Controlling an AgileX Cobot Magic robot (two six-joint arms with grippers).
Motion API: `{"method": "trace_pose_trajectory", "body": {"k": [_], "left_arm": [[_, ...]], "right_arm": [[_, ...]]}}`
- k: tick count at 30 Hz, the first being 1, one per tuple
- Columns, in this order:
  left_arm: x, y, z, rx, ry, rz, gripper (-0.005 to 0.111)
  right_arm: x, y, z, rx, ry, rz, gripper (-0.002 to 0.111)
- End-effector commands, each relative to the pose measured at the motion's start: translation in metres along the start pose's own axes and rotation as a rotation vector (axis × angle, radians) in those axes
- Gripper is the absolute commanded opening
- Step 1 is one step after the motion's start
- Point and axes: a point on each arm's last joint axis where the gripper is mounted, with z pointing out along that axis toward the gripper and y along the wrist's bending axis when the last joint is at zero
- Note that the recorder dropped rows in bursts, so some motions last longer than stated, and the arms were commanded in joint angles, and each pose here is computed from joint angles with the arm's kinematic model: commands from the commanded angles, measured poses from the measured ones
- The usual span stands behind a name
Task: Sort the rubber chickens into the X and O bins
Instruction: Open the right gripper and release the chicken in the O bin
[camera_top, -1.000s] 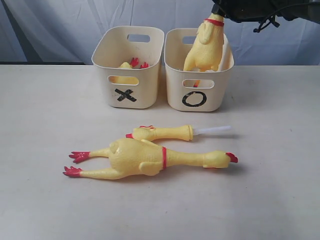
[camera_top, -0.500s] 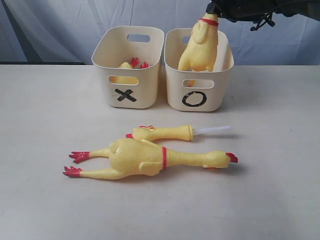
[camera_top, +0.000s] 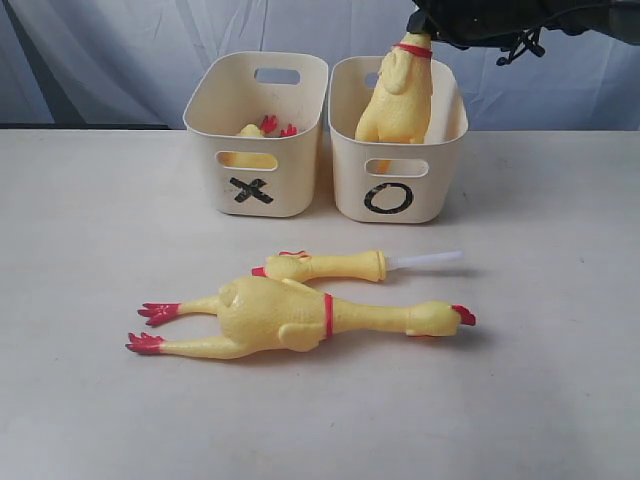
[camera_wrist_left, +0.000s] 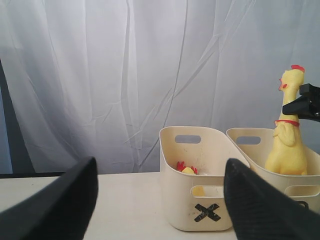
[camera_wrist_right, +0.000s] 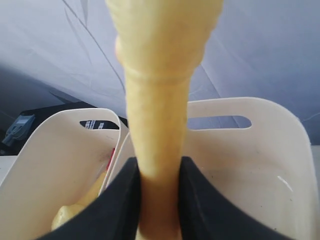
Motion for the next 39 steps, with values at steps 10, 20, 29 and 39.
{"method": "trace_pose_trajectory", "body": {"k": [10,20,29,39], "left_arm": [[0.001,0.001,-0.001,-0.008,0.001,-0.001,0.067],[0.001,0.001,-0.001,-0.008,0.001,-0.001,0.067],[0.001,0.001,-0.001,-0.007,0.0,-0.002,0.067],[0.001,0.001,-0.001,-0.006,0.0,-0.001,0.067]], "right_arm": [[0.01,-0.015,0.014,0.036,0.013,-0.024,0.014],[0.007,-0.017,0.014,0.059,-0.018,-0.056,0.036],[0.004,-0.021,0.014,0.111,-0.044,-0.152,0.036],[0.004,-0.023,0.013,0.138,-0.036,-0.221,0.036]]}}
